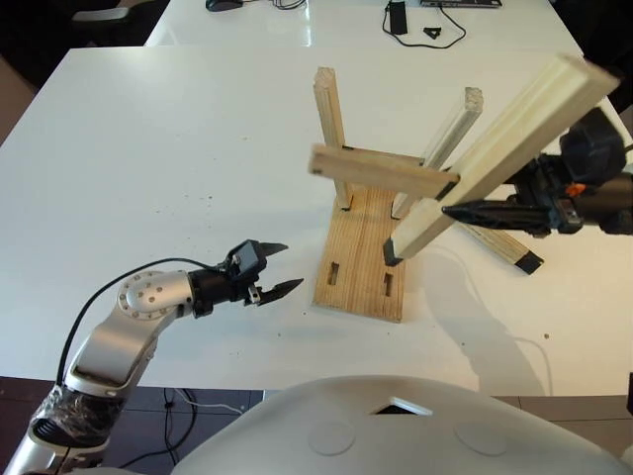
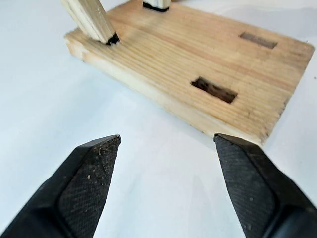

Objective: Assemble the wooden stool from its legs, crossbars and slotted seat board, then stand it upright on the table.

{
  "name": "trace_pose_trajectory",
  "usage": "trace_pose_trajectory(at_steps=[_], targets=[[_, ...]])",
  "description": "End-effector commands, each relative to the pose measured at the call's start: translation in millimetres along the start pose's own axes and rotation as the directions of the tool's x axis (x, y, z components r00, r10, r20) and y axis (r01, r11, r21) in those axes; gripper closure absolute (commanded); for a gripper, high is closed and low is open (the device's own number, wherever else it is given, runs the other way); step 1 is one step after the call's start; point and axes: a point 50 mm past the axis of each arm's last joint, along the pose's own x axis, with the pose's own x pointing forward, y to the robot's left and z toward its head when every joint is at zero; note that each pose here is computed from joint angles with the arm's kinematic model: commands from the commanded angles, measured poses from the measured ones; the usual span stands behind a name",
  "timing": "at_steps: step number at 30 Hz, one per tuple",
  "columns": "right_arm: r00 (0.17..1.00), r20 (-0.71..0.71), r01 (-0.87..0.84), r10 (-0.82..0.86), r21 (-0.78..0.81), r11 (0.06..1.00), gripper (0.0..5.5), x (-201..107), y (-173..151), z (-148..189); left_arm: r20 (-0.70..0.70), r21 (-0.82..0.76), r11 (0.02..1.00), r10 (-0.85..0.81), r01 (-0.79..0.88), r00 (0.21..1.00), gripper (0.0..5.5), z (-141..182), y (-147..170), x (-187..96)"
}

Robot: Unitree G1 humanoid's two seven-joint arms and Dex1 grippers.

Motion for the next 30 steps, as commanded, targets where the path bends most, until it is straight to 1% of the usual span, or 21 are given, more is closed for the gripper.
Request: trace_pose_trajectory(at_steps=[1,7,14,20,26,30], targets=[[0.997,-0.074,-0.004,0.006,0.030,1.000,3.51,1.5,2.6,-16.9,0.020,0.004,1.000,0.027,-0.027,0.999,2.02,3.4,-1.4,0.1],[0.993,-0.119,0.004,0.000,0.037,0.999,3.51,6.1,3.5,-37.4,0.041,0.012,1.000,0.026,-0.027,0.999,2.02,8.0,1.3,0.5],[0.995,-0.100,0.028,-0.026,0.017,0.999,3.51,10.6,1.0,-44.5,0.045,0.023,0.999,0.023,-0.024,0.999,2.02,10.9,3.9,-0.5],[0.995,-0.090,0.036,-0.034,0.015,0.999,3.51,12.8,1.8,-47.9,0.029,0.023,0.999,0.021,-0.022,0.999,2.02,7.1,4.0,-1.7],[0.986,-0.159,0.058,-0.056,0.010,0.998,3.51,11.9,0.8,-62.3,0.029,0.025,0.999,0.026,-0.027,0.999,2.02,7.6,6.1,-2.0],[0.972,-0.217,0.087,-0.090,-0.022,0.996,3.51,12.3,-2.2,-76.1,0.028,0.026,0.999,0.029,-0.029,0.999,2.02,7.5,7.5,-1.8]])
